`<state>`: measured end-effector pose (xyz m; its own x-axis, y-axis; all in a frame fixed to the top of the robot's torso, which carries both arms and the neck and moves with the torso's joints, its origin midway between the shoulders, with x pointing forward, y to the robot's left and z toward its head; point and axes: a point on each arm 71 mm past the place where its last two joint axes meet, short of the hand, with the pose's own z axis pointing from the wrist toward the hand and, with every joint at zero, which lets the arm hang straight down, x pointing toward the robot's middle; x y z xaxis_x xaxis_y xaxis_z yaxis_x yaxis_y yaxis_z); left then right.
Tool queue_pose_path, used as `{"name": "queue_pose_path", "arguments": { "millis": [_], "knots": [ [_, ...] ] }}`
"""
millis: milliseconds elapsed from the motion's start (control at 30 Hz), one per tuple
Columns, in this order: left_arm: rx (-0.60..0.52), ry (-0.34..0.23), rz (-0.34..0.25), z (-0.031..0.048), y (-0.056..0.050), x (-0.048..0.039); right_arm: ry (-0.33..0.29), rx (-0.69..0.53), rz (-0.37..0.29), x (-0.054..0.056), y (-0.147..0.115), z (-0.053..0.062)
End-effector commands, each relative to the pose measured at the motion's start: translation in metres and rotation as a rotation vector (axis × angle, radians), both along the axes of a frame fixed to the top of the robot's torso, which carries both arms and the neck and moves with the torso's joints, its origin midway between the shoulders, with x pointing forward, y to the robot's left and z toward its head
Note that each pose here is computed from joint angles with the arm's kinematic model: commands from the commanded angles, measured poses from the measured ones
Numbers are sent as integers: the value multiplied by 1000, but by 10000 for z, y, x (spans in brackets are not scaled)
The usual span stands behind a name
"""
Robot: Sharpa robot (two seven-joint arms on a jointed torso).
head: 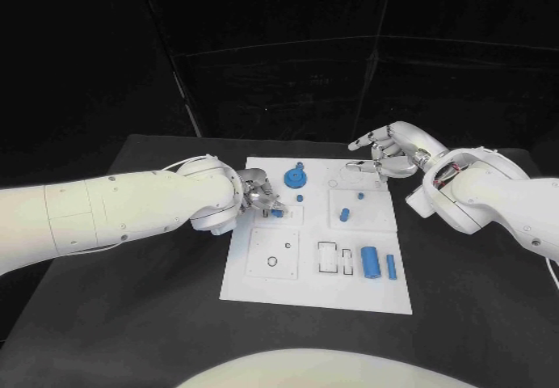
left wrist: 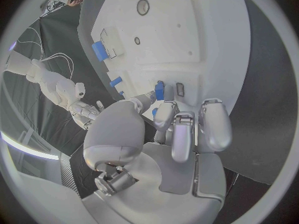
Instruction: Assemble the parts on the task board
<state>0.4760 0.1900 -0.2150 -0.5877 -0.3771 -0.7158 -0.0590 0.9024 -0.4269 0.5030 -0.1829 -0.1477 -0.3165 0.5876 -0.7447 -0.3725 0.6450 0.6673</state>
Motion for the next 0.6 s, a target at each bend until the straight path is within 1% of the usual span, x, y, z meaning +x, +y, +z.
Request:
{"name": "queue_pose_path", "arguments": {
  "millis": [33, 333, 600],
  "knots": [
    [15, -41, -10, 27, -3, 5, -2, 0, 12, 0, 13, 11],
    [17, -51, -24, 33, -32, 2, 0, -1, 15, 1, 22, 9],
    [36, -45, -45, 23, -45, 12, 0, -4, 17, 2, 25, 7]
  ]
}}
